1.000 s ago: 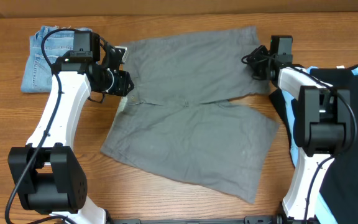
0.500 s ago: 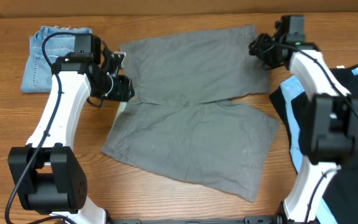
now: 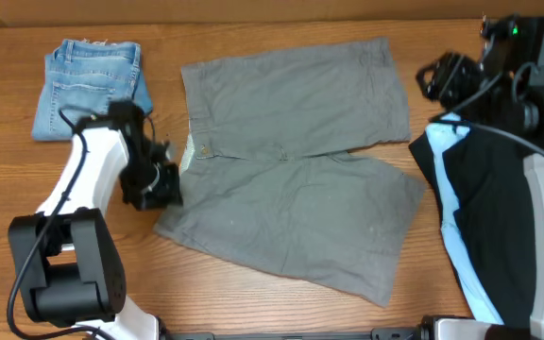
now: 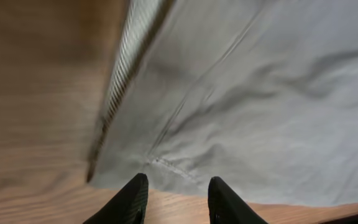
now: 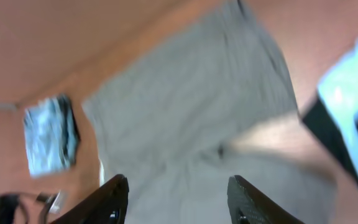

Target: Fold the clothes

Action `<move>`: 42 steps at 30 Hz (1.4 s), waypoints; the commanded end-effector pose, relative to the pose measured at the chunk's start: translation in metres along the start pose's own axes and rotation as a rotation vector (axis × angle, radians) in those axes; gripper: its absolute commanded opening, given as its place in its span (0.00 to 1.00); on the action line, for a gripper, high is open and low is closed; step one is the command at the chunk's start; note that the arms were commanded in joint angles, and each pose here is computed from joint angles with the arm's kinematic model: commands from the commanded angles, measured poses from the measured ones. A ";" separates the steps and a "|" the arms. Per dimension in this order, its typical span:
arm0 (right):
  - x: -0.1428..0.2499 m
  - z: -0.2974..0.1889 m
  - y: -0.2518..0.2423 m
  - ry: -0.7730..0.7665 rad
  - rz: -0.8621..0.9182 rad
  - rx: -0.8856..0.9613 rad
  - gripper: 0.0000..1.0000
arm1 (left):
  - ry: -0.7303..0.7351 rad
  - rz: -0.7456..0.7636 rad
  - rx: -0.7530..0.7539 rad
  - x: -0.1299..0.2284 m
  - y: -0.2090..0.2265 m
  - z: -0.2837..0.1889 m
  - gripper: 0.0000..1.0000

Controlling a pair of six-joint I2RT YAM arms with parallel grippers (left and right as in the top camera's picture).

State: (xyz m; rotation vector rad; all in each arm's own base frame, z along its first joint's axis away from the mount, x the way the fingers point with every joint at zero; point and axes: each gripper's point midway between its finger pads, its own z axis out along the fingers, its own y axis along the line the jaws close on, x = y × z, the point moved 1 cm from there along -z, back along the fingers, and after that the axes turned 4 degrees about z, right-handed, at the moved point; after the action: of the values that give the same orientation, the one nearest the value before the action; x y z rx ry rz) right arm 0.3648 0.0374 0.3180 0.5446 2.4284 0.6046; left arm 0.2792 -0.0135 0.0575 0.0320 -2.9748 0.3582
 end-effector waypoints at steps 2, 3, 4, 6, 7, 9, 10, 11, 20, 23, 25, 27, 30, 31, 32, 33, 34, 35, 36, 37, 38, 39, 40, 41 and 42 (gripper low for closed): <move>0.025 -0.001 -0.011 0.105 0.027 0.043 0.55 | 0.077 -0.101 0.017 0.024 0.008 0.029 0.35; 0.029 -0.001 -0.014 0.123 0.032 0.055 0.55 | 0.083 -0.115 0.017 0.027 0.010 0.033 0.36; 0.031 -0.002 -0.015 0.131 0.033 0.060 0.55 | 0.082 -0.129 0.018 0.028 0.012 0.036 0.36; 0.033 -0.002 -0.016 0.138 0.032 0.064 0.55 | 0.064 -0.185 0.006 0.027 0.020 0.042 0.36; 0.033 -0.002 -0.016 0.138 0.032 0.064 0.55 | 0.049 -0.205 -0.004 0.025 0.023 0.045 0.36; 0.034 -0.002 -0.017 0.144 0.035 0.067 0.55 | 0.018 -0.247 -0.037 0.021 0.033 0.049 0.36; 0.036 -0.002 -0.018 0.150 0.037 0.070 0.55 | 0.000 -0.262 -0.051 0.018 0.037 0.051 0.36; 0.038 -0.003 -0.019 0.159 0.041 0.076 0.55 | -0.017 -0.270 -0.059 0.015 0.039 0.052 0.35; 0.078 0.003 -0.044 0.323 0.121 0.170 0.55 | -0.078 -0.273 -0.059 0.003 0.043 0.054 0.28; 0.102 0.011 -0.061 0.411 0.196 0.231 0.55 | -0.070 -0.273 -0.059 0.005 0.043 0.054 0.27; 0.125 0.019 -0.077 0.490 0.239 0.281 0.55 | -0.071 -0.265 -0.060 0.004 0.043 0.054 0.29; 0.152 0.029 -0.096 0.573 0.299 0.342 0.56 | -0.074 -0.264 -0.059 0.004 0.043 0.054 0.30; 0.197 0.044 -0.126 0.685 0.379 0.423 0.54 | -0.074 -0.264 -0.060 0.004 0.043 0.054 0.31; 0.209 0.048 -0.133 0.710 0.400 0.436 0.54 | -0.073 -0.262 -0.060 0.004 0.043 0.054 0.31; 0.220 0.054 -0.139 0.734 0.415 0.430 0.53 | -0.071 -0.260 -0.060 0.004 0.043 0.054 0.31; 0.231 0.058 -0.143 0.751 0.431 0.421 0.52 | -0.070 -0.255 -0.060 0.005 0.043 0.054 0.31; 0.240 0.061 -0.146 0.763 0.445 0.410 0.51 | -0.068 -0.254 -0.061 0.005 0.043 0.054 0.31; 0.247 0.063 -0.149 0.766 0.457 0.411 0.50 | -0.066 -0.250 -0.062 0.005 0.043 0.054 0.31; 0.254 0.064 -0.153 0.763 0.465 0.415 0.51 | -0.064 -0.248 -0.063 0.006 0.043 0.054 0.31; 0.260 0.064 -0.157 0.752 0.463 0.419 0.51 | -0.065 -0.248 -0.063 0.006 0.043 0.054 0.32; 0.265 0.063 -0.158 0.739 0.469 0.423 0.51 | -0.064 -0.248 -0.063 0.006 0.043 0.054 0.32; 0.269 0.061 -0.158 0.730 0.476 0.424 0.53 | -0.065 -0.248 -0.063 0.006 0.043 0.054 0.32; 0.274 0.058 -0.158 0.719 0.480 0.422 0.56 | -0.065 -0.248 -0.062 0.006 0.043 0.054 0.32; 0.279 0.055 -0.159 0.712 0.484 0.423 0.57 | -0.065 -0.248 -0.061 0.006 0.043 0.054 0.33; 0.283 0.052 -0.160 0.706 0.493 0.429 0.58 | -0.065 -0.248 -0.059 0.006 0.043 0.054 0.33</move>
State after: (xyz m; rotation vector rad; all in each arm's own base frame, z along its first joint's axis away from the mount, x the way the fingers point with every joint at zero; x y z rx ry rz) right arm 0.1540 0.0585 0.0686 1.2601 3.2089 0.4968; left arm 0.2665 0.0050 0.0083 0.4371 -2.9866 0.3185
